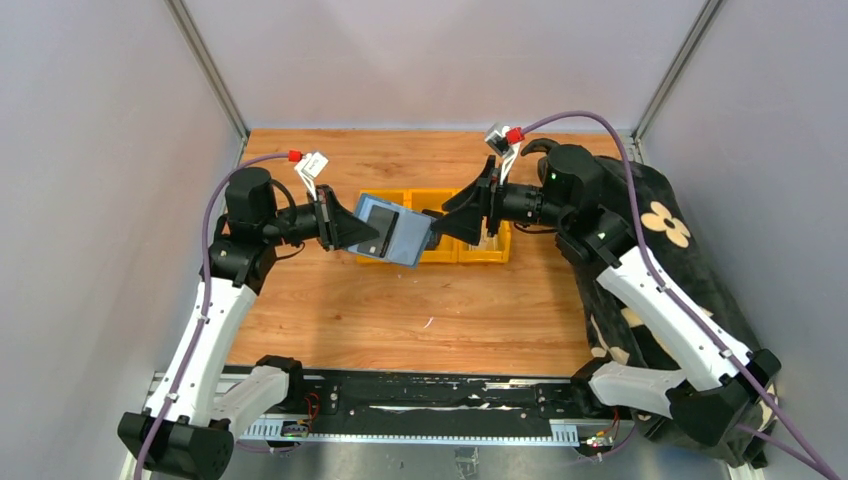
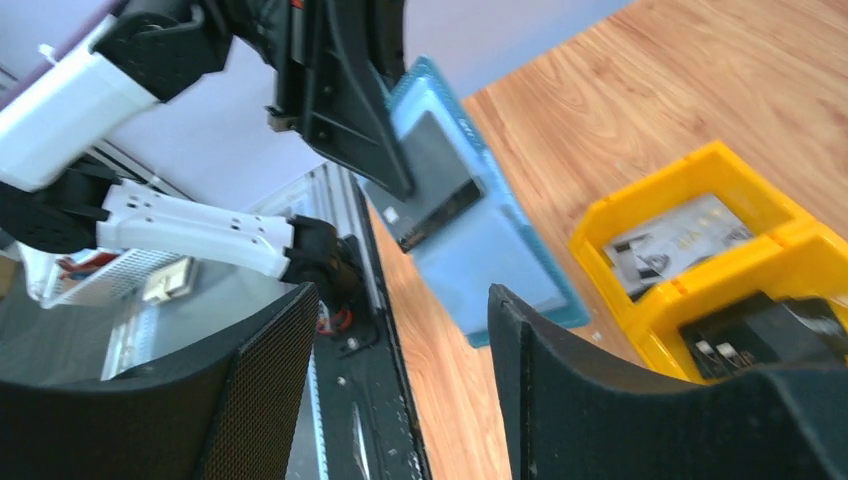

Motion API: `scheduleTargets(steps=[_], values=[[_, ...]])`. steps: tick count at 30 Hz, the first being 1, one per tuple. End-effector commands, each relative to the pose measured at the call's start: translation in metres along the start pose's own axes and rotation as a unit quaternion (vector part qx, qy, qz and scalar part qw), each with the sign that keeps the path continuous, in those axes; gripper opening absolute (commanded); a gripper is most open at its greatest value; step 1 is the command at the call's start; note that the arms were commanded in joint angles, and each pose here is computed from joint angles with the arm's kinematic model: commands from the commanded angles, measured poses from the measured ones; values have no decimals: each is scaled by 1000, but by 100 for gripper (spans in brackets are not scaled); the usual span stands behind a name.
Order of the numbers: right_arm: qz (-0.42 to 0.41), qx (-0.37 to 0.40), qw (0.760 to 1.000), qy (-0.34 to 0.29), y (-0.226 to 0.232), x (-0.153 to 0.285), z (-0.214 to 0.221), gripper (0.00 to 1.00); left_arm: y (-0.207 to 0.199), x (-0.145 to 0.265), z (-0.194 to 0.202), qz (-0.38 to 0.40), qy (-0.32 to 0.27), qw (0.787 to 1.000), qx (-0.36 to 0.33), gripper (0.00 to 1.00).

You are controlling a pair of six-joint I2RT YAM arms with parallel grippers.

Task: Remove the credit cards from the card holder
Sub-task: Remove the credit card from the card holder.

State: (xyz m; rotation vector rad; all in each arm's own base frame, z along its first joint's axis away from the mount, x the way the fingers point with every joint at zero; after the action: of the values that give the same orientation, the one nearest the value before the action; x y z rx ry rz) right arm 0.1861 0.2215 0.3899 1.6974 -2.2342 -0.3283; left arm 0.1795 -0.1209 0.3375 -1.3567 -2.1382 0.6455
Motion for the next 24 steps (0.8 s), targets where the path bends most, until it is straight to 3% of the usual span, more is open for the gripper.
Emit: scheduleTargets(steps=[1, 9, 15, 24], values=[[-73, -44, 996, -34, 13, -17, 2, 67, 7, -2, -10, -35, -50, 998, 7, 0], [-125, -113, 985, -43, 13, -45, 16, 68, -1, 0, -14, -25, -105, 994, 7, 0], [-176, -152, 971, -52, 14, -54, 22, 67, -8, -2, -14, 22, -104, 994, 24, 0], [-175, -175, 968, -46, 8, -58, 34, 65, -26, 3, -16, 86, -104, 991, 10, 0]])
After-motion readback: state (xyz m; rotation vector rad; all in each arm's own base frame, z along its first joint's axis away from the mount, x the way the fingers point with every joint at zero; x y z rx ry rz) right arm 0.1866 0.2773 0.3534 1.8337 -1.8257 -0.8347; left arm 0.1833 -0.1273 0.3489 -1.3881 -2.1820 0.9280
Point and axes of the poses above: each gripper's point midway between its finger pads, its own x axis back along the fingers, its own y axis along the line the jaws close on, z = x × y, the point moved 8 cm from there along x, back along the fingers
